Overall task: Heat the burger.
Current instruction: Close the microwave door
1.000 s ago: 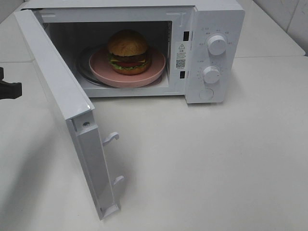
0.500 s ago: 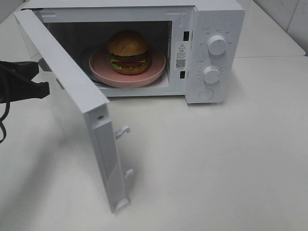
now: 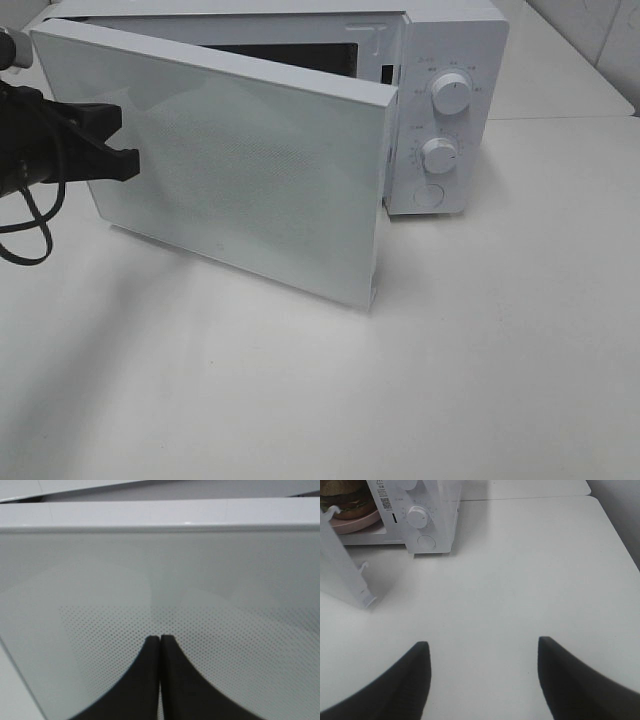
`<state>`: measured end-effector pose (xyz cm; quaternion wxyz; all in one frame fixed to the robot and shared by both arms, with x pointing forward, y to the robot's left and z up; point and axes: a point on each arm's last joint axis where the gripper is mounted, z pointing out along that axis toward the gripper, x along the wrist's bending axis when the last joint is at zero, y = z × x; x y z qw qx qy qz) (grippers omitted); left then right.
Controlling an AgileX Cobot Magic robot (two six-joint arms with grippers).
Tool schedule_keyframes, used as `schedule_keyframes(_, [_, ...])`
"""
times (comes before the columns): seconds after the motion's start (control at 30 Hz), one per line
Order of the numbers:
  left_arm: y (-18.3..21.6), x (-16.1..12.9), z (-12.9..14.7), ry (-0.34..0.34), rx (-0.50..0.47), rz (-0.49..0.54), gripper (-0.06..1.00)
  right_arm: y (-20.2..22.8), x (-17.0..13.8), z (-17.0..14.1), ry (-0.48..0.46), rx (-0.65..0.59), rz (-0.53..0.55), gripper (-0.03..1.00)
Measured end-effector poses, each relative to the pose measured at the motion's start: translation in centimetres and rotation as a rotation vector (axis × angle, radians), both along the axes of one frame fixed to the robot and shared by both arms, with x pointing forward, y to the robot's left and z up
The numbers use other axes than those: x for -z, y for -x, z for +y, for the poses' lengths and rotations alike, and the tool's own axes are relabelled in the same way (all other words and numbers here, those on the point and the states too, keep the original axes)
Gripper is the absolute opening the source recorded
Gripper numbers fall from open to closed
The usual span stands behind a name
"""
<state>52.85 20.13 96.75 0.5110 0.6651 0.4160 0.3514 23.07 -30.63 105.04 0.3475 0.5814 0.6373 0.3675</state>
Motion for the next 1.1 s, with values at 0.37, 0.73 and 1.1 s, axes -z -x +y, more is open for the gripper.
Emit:
schedule_keyframes(0.37, [-2.0, -0.1, -1.0, 0.051, 0.030, 0.007, 0.00, 0.0, 0.0, 0.0, 0.000, 0.000, 0.000, 0.61])
schedule_keyframes(0.73, [-4.3, 0.3, -4.0, 0.029, 0.089, 0.030, 0.00, 0.0, 0.0, 0.0, 0.000, 0.000, 0.000, 0.61])
schedule_keyframes(1.1, [-5.8, 0.6, -9.9, -0.093, 0.219, 0.106, 0.00, 0.0, 0.0, 0.0, 0.000, 0.000, 0.000, 0.61])
